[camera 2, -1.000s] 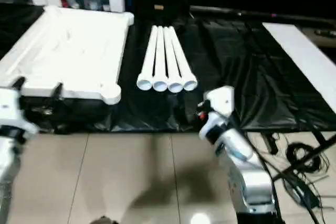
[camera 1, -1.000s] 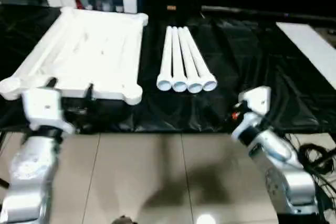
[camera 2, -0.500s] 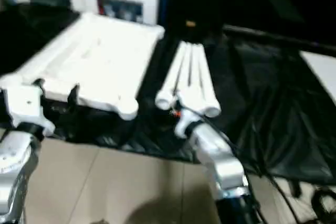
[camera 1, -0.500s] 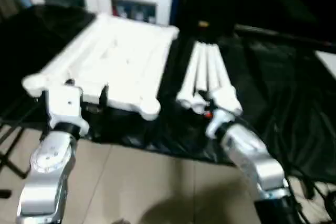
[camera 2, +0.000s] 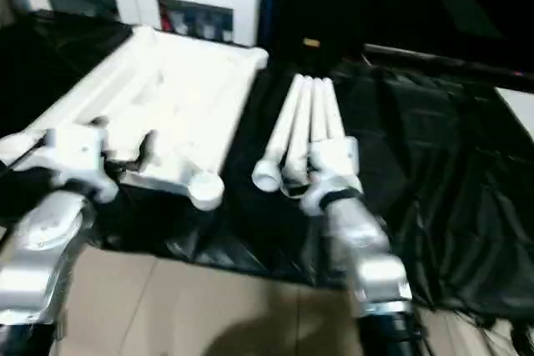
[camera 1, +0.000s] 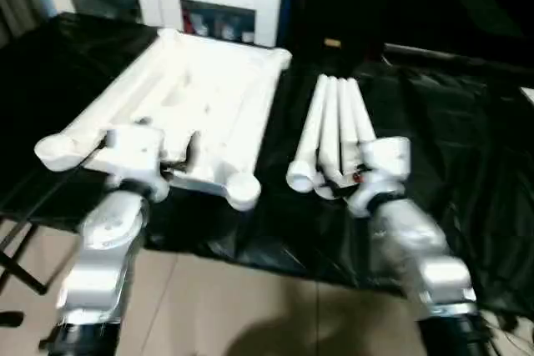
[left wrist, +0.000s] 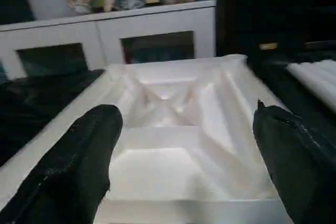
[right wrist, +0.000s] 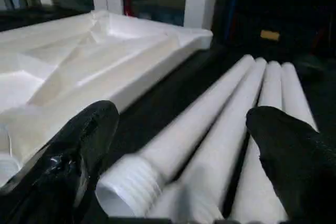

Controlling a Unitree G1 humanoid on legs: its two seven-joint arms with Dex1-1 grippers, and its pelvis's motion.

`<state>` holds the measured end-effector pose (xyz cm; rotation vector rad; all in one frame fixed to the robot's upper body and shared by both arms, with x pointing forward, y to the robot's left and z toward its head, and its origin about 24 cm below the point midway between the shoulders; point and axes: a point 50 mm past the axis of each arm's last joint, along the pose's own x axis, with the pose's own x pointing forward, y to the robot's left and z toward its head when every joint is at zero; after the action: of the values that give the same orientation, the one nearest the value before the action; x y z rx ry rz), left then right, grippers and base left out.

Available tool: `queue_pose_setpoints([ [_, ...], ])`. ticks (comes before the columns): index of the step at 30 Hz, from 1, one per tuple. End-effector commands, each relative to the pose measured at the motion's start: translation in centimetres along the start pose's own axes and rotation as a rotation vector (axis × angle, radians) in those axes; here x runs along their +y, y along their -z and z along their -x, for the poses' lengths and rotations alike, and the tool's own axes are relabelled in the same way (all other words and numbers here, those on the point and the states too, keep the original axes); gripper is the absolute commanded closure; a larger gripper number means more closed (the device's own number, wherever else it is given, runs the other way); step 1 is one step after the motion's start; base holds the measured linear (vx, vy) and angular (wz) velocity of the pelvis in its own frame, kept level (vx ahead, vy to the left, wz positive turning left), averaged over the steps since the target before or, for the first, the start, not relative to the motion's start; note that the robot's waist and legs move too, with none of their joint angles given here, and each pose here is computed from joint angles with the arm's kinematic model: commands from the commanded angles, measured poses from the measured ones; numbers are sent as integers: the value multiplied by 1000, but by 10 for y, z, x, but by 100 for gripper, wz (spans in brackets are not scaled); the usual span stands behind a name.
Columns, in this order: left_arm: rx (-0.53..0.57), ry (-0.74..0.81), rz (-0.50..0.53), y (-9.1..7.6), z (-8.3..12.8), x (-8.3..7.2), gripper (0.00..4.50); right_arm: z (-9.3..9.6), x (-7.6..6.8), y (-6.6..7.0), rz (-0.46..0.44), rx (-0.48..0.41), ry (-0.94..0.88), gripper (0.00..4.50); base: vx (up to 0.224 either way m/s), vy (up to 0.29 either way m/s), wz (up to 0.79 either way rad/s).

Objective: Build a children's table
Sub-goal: Move to table

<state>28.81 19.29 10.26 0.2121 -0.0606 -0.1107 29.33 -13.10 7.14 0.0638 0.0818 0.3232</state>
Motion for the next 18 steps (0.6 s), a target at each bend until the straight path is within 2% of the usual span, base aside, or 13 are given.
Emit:
queue_pose_setpoints([
  [1, 11, 3, 3, 3, -3, -1, 3, -3, 3, -4, 15, -18, -6, 3, 121, 54, 3],
  [13, 8, 29, 2, 3, -14, -2, 3, -7, -1, -5, -6, -36, 43, 3, 100, -16, 4],
  [18, 12, 66, 8, 5, -17, 1, 3, -7, 7, -7, -20, -46, 26, 3, 86, -41, 9],
])
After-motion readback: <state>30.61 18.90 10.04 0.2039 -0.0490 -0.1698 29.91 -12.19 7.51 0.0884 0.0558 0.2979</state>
